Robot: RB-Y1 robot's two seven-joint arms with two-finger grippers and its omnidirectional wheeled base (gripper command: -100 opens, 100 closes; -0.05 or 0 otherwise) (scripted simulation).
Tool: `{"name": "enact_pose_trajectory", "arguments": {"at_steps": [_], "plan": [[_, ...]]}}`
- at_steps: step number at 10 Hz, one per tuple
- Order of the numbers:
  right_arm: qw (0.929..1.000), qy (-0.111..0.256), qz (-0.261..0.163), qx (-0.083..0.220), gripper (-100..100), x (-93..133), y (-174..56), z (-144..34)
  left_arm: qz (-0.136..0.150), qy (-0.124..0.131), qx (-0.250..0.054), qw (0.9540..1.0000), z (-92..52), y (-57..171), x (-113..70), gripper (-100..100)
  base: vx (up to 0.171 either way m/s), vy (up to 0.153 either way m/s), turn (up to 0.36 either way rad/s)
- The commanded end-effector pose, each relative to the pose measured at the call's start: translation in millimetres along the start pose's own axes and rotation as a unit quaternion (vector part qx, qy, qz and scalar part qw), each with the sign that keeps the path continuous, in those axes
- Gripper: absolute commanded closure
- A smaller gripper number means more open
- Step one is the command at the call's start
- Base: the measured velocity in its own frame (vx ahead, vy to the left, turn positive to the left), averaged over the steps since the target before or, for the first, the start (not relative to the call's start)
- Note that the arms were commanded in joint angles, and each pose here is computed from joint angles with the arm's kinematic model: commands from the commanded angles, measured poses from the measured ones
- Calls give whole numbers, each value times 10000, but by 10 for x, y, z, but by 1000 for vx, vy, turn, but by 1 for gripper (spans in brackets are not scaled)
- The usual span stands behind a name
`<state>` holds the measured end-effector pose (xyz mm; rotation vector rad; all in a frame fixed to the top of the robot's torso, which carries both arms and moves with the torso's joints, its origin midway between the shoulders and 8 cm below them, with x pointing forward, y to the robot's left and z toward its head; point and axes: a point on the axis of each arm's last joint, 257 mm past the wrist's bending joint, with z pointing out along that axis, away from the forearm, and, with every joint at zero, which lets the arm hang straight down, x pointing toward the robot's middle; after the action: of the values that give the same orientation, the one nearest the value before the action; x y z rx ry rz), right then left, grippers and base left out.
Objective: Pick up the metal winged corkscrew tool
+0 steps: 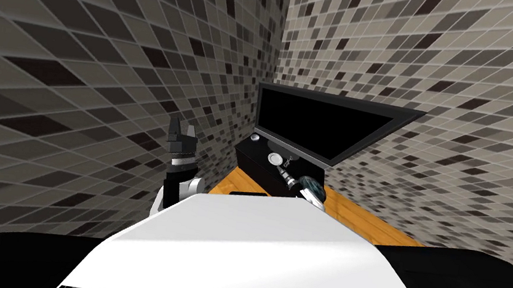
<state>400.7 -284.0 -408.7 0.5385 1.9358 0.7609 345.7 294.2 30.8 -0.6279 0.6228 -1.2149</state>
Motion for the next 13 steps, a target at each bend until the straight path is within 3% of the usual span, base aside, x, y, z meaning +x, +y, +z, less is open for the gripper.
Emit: {"name": "enact_pose_trajectory", "arguments": {"at_steps": [1, 3, 6, 9, 11, 12, 13], "plan": [[9998, 83, -63, 193, -100, 20, -183, -4, 0, 0, 0, 10000, 0, 0, 0, 0, -3, 12, 154], [9983, 214, -220, 491, -100, 31, -461, -59, 0, 0, 0, 10000, 0, 0, 0, 0, -1, 14, 162], [9885, 479, -668, 1269, -100, -85, -1165, -266, 0, 0, 0, 10000, 0, 0, 0, 0, 6, 20, 295], [9815, 575, -777, 1652, -100, -123, -1505, -421, 1, 0, 0, 10000, 0, 0, 0, 0, 10, 8, 123], [9700, 645, -1009, 2116, -100, -300, -1887, -617, 1, 0, 0, 10000, 0, 0, 0, 0, 16, 9, 245], [9685, 663, -998, 2185, -100, -287, -1948, -659, 1, 0, -1, 10000, 0, 0, -1, 0, 19, -2, 81], [9624, 676, -1101, 2388, -100, -390, -2104, -754, 2, 0, -1, 10000, -1, 0, -1, 0, 16, 5, 167]]}}
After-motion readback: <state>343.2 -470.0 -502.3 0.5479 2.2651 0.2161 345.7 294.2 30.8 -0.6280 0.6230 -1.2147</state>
